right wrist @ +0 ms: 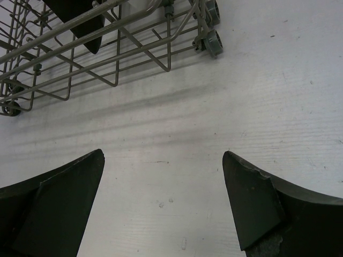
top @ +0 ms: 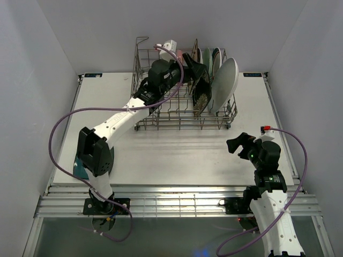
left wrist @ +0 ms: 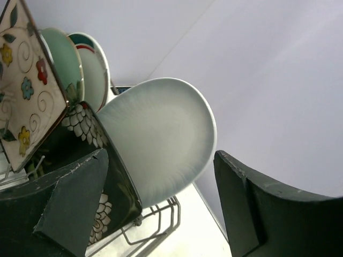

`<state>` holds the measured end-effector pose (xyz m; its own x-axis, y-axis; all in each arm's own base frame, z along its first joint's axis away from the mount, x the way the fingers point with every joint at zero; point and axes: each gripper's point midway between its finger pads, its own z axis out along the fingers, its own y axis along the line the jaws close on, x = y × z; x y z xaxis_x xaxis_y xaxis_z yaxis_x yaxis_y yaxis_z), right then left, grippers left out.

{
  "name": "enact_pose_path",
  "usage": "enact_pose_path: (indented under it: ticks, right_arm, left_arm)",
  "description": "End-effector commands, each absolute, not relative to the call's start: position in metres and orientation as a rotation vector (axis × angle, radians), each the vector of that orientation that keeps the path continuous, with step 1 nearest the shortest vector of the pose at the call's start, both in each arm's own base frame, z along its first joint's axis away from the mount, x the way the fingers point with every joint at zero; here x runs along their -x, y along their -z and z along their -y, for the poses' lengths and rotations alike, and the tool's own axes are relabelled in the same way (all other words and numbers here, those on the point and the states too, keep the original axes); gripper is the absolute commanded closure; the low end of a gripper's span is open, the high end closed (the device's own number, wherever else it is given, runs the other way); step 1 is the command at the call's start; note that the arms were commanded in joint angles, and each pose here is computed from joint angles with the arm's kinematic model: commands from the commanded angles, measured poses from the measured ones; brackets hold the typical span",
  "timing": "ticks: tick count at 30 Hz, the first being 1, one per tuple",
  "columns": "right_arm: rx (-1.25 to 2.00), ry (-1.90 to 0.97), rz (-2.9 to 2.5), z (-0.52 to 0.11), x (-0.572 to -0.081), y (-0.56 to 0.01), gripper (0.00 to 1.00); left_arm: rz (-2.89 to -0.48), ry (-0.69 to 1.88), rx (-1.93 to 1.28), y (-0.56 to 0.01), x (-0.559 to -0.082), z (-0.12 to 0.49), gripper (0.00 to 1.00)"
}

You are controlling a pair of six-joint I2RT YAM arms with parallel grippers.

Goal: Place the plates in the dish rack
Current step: Insert the plate into the dish rack.

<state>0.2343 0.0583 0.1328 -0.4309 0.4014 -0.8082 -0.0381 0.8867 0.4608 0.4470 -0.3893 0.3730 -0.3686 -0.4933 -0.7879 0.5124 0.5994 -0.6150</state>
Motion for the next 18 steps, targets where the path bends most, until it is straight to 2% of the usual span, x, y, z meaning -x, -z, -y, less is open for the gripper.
enact_pose_path:
  ticks: [1, 4, 18]
  right_arm:
    - [-0.251, -0.511, -1.933, -0.059, -0.238, -0.138, 0.04]
    - [-0.251, -0.511, -1.935, -0.059, -0.238, -0.138, 0.04]
    - [-0.233, -0.541, -1.932, -0.064, -0.236, -0.142, 0.04]
  left_arm:
    - [-1.492, 1.090, -0.146, -0.426, -0.414, 0.378, 0.10]
    - [-1.449, 1.072, -0.198, -0.434, -0.397, 0.367, 0.02]
    - [-1.258, 0.852, -0.374, -0.470, -0.320, 0.292, 0.02]
